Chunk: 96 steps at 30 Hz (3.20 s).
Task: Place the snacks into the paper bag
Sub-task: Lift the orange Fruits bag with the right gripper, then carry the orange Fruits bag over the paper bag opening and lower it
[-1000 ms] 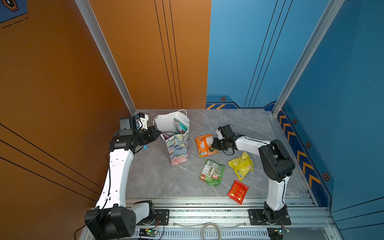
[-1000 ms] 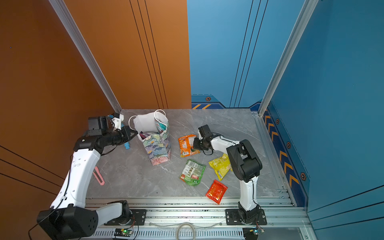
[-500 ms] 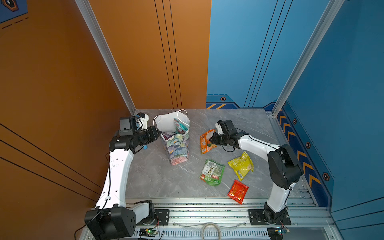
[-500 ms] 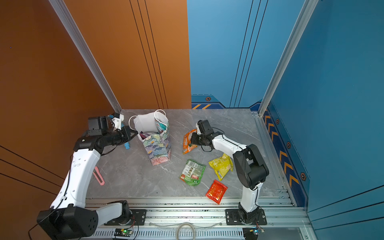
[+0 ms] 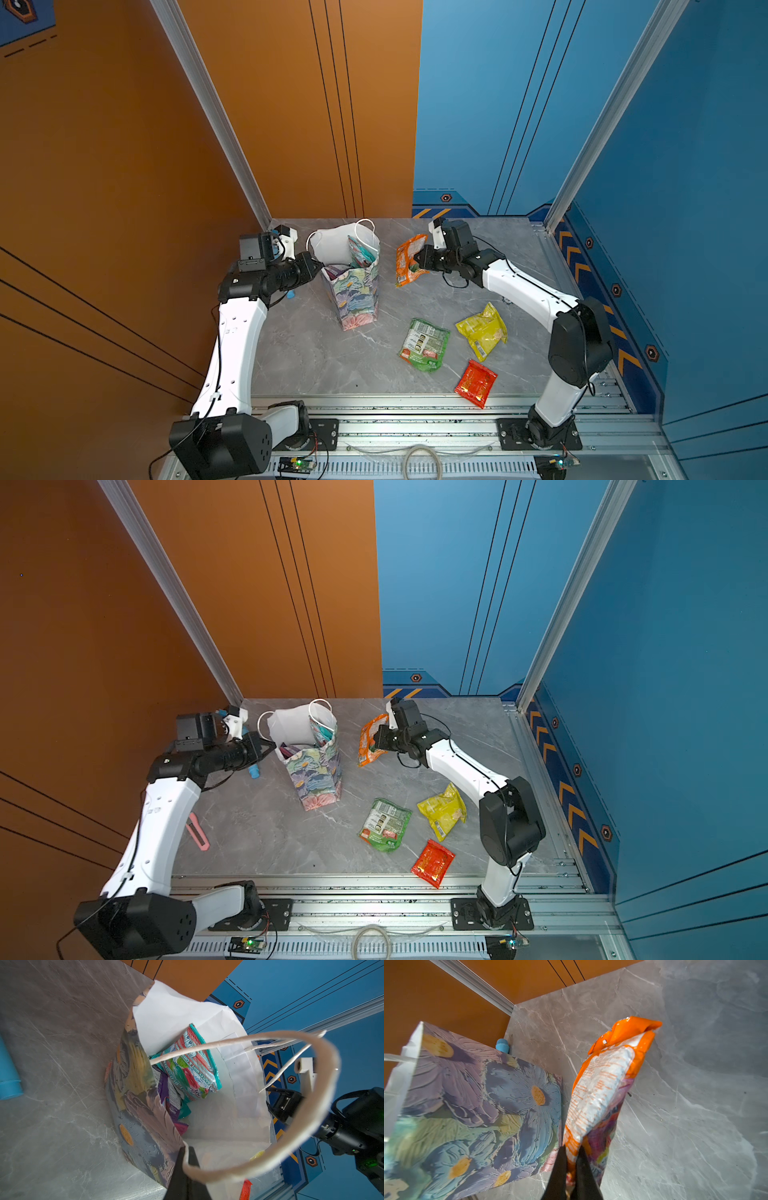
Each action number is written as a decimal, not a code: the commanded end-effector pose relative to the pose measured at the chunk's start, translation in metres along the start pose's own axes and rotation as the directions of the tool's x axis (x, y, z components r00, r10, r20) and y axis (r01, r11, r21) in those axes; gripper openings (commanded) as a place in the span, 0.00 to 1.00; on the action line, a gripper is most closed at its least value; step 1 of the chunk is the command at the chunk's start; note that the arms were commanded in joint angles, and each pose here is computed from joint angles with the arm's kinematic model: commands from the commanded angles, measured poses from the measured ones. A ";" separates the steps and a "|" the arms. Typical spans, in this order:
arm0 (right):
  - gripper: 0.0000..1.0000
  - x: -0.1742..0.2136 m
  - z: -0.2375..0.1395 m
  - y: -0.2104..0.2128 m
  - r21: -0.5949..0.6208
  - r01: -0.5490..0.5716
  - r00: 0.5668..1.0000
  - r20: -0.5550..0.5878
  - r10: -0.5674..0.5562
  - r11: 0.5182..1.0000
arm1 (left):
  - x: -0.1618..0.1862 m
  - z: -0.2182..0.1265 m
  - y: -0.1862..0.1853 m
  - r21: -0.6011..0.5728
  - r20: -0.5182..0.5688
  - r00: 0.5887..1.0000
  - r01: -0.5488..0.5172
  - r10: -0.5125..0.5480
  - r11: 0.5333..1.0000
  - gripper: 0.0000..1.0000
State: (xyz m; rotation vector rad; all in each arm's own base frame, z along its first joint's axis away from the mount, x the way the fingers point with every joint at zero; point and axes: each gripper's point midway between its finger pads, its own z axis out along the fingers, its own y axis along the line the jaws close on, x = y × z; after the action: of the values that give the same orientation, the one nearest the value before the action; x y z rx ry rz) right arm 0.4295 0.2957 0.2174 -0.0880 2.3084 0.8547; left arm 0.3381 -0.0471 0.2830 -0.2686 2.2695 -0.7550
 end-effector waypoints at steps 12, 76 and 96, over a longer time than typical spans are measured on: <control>0.00 -0.103 -0.080 0.089 -0.112 0.155 0.950 0.290 -0.117 0.982 | -0.007 -0.002 -0.014 0.052 0.024 0.999 -0.037 0.035 0.998 0.00; 0.00 -0.025 -0.017 0.238 -0.350 0.318 0.948 0.124 -0.293 0.881 | -0.005 -0.002 -0.015 0.052 0.020 0.999 -0.035 0.034 0.998 0.00; 0.00 0.010 -0.021 0.234 -0.372 0.275 0.960 0.067 -0.270 0.887 | -0.004 -0.001 -0.015 0.052 0.018 0.999 -0.037 0.036 0.998 0.00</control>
State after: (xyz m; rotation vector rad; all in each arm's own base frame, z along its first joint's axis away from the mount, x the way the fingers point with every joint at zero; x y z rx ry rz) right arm 0.3578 0.4709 0.3055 -0.5734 2.1411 1.0491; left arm 0.3379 -0.0514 0.2832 -0.2537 2.2711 -0.7617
